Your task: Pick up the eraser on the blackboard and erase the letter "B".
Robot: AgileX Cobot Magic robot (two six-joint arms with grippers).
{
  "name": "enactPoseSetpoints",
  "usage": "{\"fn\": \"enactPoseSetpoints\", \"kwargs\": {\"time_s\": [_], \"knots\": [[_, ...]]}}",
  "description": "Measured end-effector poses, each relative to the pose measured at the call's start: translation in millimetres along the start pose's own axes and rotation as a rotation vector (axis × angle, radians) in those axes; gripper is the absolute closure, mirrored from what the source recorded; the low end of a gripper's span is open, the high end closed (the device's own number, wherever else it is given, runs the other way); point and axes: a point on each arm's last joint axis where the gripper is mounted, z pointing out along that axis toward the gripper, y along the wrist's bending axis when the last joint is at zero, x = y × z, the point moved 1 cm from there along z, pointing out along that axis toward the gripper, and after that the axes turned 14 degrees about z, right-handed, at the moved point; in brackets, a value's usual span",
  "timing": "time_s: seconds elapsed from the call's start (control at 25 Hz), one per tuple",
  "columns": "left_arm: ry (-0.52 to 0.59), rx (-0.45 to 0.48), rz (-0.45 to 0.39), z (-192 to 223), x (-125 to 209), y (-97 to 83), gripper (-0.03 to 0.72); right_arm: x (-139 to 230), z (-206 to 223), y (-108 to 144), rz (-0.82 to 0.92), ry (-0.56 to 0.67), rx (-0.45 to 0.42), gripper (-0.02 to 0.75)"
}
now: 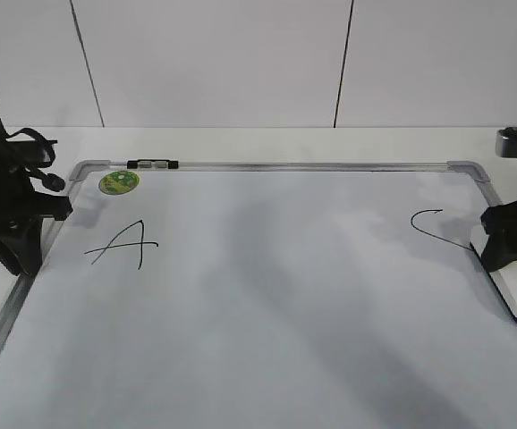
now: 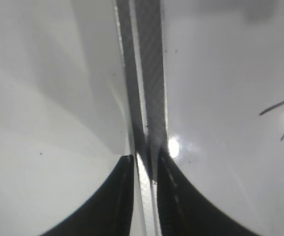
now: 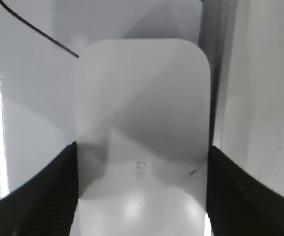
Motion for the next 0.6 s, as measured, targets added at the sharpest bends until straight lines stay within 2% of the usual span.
{"fn": "enactPoseSetpoints", "kwargs": {"time_s": [0.6], "knots": [[0.0,0.0,0.0,0.0,0.0,0.0,0.557,0.2,4.8,-0.4,0.0,0.014,0.004,0.21]]}}
